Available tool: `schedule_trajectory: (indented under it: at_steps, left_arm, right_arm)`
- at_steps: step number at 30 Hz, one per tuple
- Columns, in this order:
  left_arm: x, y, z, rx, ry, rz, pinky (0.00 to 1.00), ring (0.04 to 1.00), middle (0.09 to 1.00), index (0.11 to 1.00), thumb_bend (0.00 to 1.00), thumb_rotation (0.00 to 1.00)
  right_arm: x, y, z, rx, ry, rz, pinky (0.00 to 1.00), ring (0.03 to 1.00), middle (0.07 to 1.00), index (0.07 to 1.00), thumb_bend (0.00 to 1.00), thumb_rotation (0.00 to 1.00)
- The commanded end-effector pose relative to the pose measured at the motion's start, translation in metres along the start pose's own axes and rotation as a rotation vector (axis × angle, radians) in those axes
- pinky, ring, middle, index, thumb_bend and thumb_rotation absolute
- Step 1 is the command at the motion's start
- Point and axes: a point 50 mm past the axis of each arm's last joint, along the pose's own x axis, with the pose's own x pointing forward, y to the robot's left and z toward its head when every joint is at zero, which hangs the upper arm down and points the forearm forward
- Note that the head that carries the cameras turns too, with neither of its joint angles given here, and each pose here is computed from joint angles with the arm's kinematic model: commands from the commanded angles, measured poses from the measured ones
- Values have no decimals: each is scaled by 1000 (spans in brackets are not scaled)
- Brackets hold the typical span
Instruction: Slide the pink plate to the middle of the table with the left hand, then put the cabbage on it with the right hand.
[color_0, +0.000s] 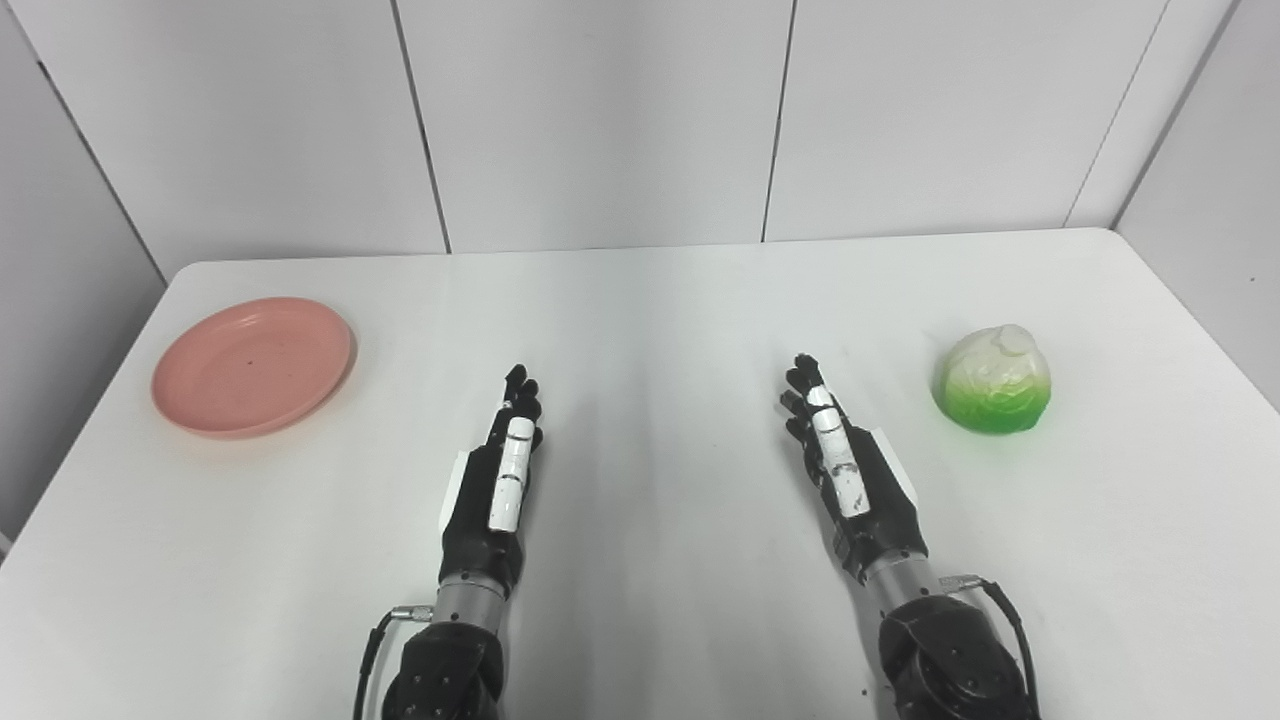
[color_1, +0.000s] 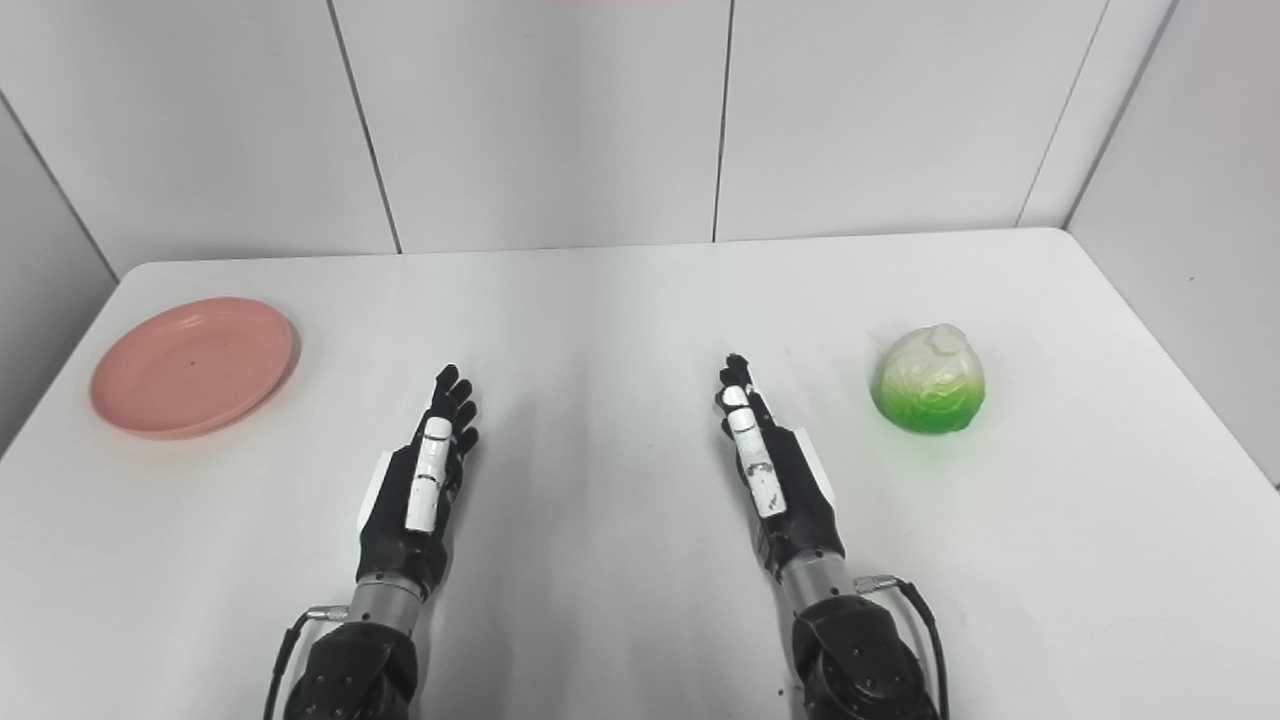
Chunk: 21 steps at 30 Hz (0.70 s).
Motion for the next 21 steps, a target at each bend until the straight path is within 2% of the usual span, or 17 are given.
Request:
schedule_trajectory:
  at_steps: [1,10,21]
  left_arm:
    - [11,-3,22,13,-81,-18,1000,1000,1000,1000,677,1000]
    - [12,-4,24,-1,-77,-21,1000,1000,1000,1000,651,1000]
    - [13,-4,23,-1,-77,-22,1000,1000,1000,1000,652,1000]
  right_arm:
    - [9,4,21,2,-66,8,1000,972,979,982,599,1000]
    - [8,4,22,13,-68,-6,995,960,968,968,624,973]
    - [9,3,22,-6,-65,14,1000,971,982,985,628,1000]
